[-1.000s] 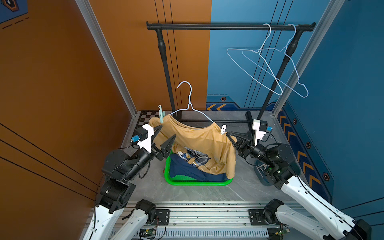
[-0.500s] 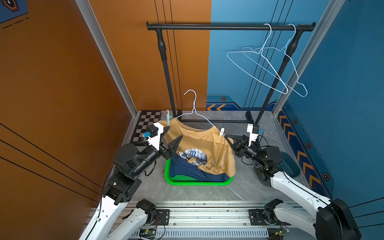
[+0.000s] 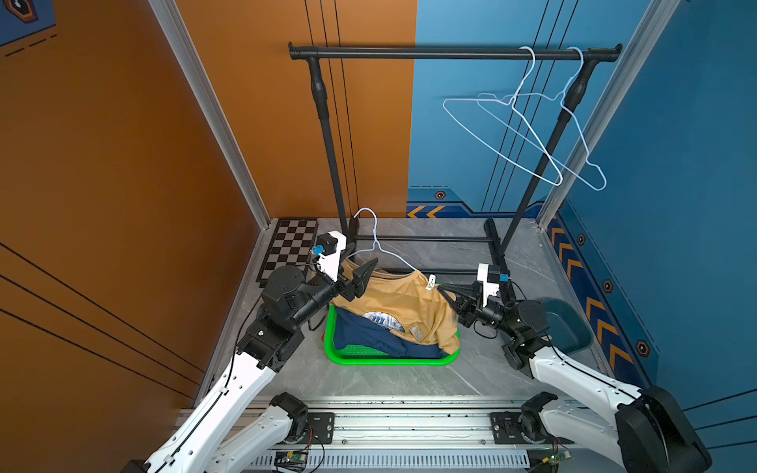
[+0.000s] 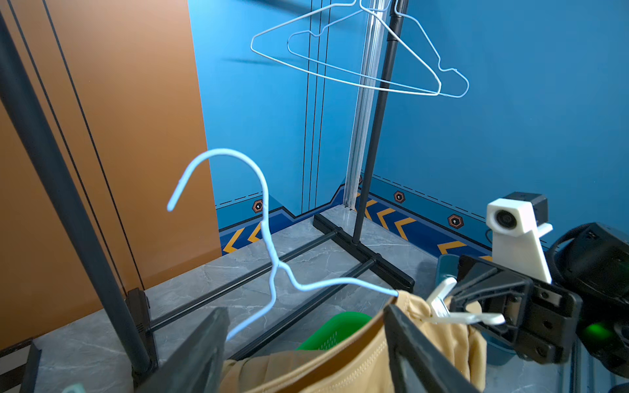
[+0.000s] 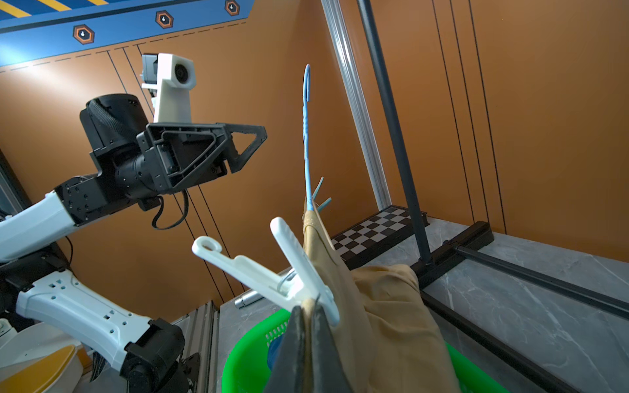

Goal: Remove the clothespins securing t-shirts to the hanger
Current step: Pick up the hanger from the clothes rail.

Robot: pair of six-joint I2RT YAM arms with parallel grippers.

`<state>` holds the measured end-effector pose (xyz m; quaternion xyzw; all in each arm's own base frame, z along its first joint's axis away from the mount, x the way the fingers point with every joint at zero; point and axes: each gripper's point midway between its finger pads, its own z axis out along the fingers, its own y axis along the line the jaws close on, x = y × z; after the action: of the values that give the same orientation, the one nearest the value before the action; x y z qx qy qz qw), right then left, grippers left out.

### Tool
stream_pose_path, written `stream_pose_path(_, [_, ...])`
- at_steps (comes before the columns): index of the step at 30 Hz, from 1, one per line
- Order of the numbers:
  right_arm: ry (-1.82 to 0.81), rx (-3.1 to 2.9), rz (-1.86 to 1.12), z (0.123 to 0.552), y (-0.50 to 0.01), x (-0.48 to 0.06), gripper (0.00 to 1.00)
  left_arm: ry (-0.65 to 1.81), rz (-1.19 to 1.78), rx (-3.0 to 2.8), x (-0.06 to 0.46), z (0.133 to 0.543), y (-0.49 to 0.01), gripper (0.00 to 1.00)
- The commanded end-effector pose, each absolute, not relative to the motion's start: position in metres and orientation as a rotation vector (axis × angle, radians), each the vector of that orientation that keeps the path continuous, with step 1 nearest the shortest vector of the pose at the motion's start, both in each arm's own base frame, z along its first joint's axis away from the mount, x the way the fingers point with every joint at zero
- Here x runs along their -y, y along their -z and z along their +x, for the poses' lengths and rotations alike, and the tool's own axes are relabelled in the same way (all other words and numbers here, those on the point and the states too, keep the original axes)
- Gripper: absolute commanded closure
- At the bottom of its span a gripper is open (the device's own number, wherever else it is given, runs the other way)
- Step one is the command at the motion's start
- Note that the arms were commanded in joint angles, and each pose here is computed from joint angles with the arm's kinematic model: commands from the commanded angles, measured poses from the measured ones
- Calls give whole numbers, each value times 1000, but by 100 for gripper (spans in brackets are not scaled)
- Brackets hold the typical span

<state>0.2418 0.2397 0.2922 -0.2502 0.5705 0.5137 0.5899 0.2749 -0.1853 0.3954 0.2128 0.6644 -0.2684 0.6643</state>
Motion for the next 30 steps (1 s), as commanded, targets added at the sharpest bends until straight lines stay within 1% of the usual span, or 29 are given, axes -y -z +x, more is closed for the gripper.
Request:
stream_pose_path(1, [-1088, -1281, -639, 235, -292, -240, 100, 622, 436, -1463, 185, 283, -407, 27])
stream_pose_path(5, [-1049, -1295, -654, 233, -286, -238, 100, 646, 427, -1483, 190, 295, -400, 29])
stream_pose_path(10, [-1033, -1307, -664, 231, -281, -236, 100, 668, 423, -1507, 196, 305, -390, 34])
stream_pose_path(15, [-1015, -1321, -666, 230, -276, -234, 100, 696, 404, -1494, 197, 310, -390, 45])
stream_pose_path(19, [-1006, -1319, -668, 230, -276, -234, 100, 708, 407, -1506, 199, 313, -387, 50])
stream_pose_path(22, [-1007, -1317, -664, 230, -277, -233, 100, 724, 414, -1516, 203, 314, -383, 52])
stream_pose_path(30, [-1007, -1305, -656, 232, -283, -232, 100, 722, 393, -1555, 202, 319, -369, 52])
